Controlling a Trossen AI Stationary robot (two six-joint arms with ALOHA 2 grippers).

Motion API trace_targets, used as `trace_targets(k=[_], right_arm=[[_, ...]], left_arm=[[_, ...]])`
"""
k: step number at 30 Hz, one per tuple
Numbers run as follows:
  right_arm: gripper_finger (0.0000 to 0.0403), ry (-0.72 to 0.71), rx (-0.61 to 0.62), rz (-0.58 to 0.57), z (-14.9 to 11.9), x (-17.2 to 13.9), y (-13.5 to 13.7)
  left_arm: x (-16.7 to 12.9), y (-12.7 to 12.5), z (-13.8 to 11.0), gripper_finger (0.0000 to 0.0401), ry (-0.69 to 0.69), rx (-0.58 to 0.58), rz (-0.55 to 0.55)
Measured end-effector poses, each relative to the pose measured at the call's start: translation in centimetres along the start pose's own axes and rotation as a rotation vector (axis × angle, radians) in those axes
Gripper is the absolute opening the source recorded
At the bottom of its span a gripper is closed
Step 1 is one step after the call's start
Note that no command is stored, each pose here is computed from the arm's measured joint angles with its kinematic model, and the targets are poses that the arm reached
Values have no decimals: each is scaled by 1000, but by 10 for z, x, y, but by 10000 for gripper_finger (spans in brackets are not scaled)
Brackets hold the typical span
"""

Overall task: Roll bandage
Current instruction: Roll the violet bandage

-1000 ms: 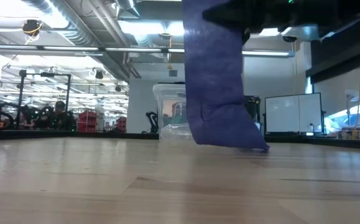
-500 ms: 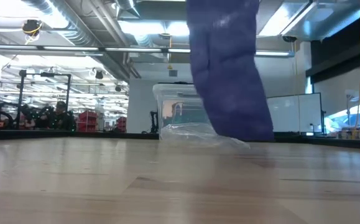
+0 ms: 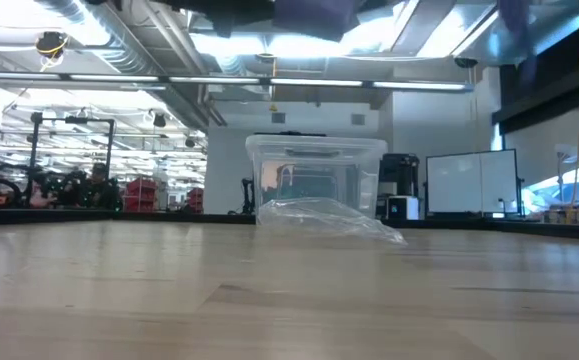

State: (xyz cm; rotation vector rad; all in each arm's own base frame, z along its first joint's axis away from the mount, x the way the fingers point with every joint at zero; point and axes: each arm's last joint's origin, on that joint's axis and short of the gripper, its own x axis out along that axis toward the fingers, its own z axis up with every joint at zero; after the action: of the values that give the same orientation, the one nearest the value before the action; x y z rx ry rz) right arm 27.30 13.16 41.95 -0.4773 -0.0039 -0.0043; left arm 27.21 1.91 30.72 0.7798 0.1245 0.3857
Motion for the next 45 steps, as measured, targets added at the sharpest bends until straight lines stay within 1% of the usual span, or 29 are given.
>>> trace_targets(k=[4,8,11,14,16,19,21,23,27,31,36,39,42,45], right_arm=[[1,-6,21,-80,6,5,-26],[1,5,59,-161,1,12,-49],[1,-20,92,-219,2,15,-65],[1,-18,98,-270,-2,17,-80],[1,-19,114,-307,-5,19,-90],[1,-54,175,-367,-7,20,-106],[1,-64,211,-400,-10,21,-115],[1,-71,252,-426,-13,21,-123],[1,-56,279,-445,-21,22,-134],[1,34,316,-465,-37,25,-144],[1,112,409,-468,-68,34,-152],[4,152,500,-469,-89,40,-156],[15,211,589,-461,-112,49,-155],[34,304,672,-459,-136,57,-150]], left_arm=[[0,-14,5,0,-18,9,-61],[1,-32,8,0,-27,29,-118],[3,-47,8,0,-24,43,-161],[4,-58,11,0,-42,58,-184],[3,-62,14,0,-54,65,-193],[2,-68,18,0,-77,50,-195],[2,-71,20,0,-85,68,-197],[1,-73,20,0,-85,78,-202],[1,-73,21,0,-96,76,-194],[-2,-75,26,0,-123,98,-200],[-7,-81,31,0,-145,96,-222],[-9,-83,34,0,-149,98,-218],[-10,-84,33,0,-129,96,-210],[-10,-85,34,0,-124,51,-218]])
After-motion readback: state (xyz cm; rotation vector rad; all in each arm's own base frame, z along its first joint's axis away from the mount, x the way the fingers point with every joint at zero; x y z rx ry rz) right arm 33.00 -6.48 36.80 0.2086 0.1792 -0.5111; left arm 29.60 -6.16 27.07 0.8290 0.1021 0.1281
